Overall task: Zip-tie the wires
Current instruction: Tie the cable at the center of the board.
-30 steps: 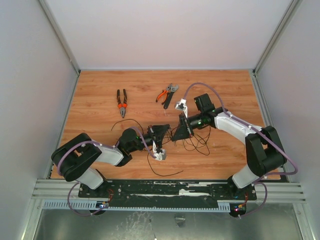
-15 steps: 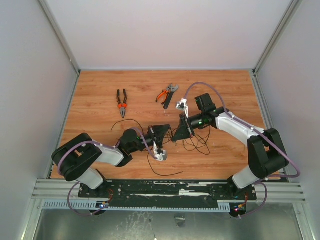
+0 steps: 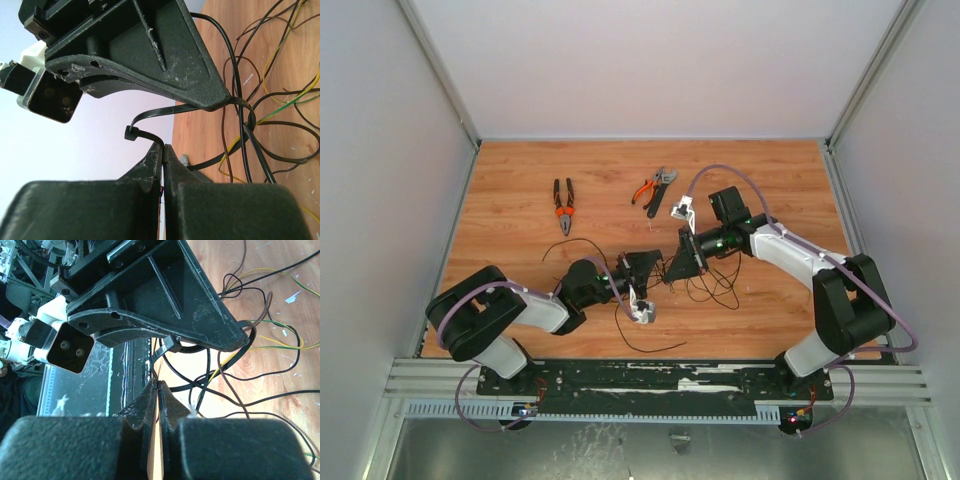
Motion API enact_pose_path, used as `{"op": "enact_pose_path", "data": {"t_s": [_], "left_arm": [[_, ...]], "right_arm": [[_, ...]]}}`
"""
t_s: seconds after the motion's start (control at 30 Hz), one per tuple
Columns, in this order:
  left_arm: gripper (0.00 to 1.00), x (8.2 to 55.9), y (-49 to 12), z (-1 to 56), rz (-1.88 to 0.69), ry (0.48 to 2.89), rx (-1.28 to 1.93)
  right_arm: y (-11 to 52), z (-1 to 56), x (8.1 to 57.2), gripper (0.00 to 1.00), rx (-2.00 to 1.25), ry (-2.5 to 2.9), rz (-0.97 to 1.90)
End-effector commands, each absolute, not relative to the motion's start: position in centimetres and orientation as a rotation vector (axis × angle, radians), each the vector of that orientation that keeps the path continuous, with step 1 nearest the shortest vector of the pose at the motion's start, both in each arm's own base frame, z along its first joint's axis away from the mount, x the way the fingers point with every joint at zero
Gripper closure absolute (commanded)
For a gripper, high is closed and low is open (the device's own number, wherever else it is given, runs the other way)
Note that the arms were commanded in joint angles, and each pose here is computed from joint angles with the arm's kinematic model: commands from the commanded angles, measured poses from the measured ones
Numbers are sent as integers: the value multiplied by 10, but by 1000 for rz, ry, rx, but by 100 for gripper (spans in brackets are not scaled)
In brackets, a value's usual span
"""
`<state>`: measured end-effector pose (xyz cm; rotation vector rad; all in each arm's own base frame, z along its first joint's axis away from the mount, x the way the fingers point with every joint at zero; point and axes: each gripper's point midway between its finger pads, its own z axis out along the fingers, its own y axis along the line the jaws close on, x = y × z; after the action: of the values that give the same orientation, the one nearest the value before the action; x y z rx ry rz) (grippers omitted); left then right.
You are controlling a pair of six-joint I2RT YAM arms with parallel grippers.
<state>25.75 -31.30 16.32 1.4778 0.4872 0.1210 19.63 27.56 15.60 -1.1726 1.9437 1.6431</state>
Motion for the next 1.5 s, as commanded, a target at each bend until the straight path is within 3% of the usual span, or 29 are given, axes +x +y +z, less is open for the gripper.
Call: {"op": "enact_pose_path", "data": {"t_s": [0.0,1.47], "left_arm": [[100,250,-316,162,128,453,1495],[100,253,-317,177,150,458,1470]], "right_arm": [[283,170,208,100,-1177,1889,1639],[274,145,203,100,-1139,2003,1607]]}}
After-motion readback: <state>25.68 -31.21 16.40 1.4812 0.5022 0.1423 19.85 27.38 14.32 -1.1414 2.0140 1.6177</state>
